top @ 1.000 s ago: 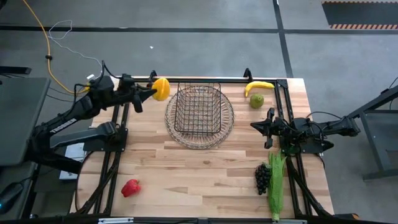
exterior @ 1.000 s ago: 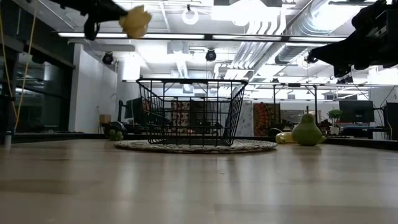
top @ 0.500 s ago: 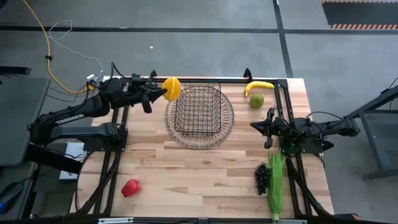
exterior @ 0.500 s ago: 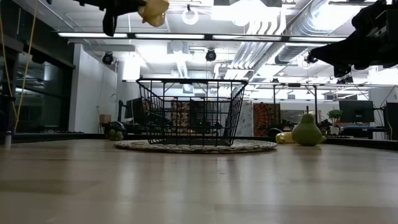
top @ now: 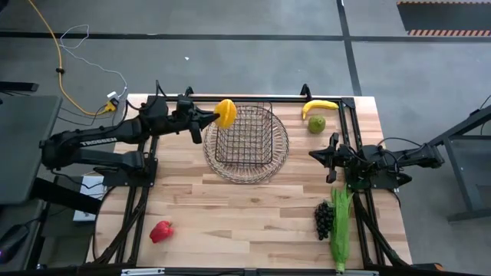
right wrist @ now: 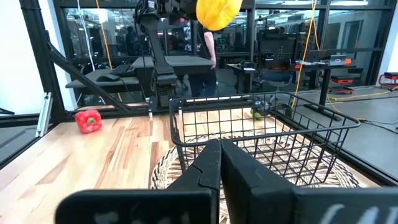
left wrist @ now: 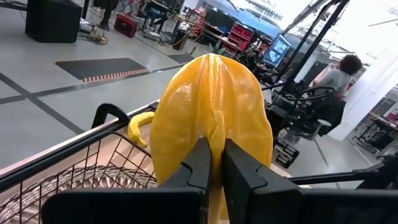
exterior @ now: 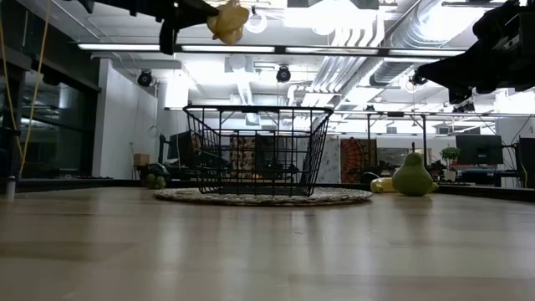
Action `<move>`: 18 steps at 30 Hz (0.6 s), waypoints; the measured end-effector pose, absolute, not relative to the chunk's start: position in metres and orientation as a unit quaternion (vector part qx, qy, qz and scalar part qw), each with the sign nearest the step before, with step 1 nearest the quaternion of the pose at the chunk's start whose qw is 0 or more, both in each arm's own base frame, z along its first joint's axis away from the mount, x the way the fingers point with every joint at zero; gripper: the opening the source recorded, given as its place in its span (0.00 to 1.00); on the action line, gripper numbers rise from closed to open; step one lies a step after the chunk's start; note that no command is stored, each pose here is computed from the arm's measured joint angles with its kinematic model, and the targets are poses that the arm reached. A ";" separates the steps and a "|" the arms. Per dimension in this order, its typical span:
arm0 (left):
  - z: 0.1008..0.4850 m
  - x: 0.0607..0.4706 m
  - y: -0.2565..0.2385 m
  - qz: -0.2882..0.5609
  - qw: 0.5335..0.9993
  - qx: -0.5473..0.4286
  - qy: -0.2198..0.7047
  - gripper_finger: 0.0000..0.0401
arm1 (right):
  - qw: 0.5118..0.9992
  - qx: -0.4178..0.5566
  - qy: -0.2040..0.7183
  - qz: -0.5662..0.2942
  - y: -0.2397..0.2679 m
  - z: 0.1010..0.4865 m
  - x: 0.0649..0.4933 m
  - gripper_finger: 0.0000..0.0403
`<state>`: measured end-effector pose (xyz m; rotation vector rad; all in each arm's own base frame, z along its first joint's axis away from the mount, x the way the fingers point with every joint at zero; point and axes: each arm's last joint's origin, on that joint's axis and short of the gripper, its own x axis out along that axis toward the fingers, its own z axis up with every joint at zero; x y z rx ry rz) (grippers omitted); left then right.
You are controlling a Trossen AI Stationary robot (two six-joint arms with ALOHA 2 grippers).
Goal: Build produce basket
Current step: Put the starfruit into the wire basket
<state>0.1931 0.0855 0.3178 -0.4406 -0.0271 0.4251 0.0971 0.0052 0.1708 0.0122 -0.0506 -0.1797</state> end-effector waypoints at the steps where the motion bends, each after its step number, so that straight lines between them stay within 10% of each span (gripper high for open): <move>1: 0.316 0.195 0.086 0.210 0.953 -0.217 -0.011 0.02 | 0.996 0.006 -0.025 -0.090 0.005 0.171 0.097 0.00; 18: 0.313 0.201 0.088 0.195 0.959 -0.204 0.000 0.02 | 0.996 0.006 -0.025 -0.090 0.005 0.171 0.097 0.00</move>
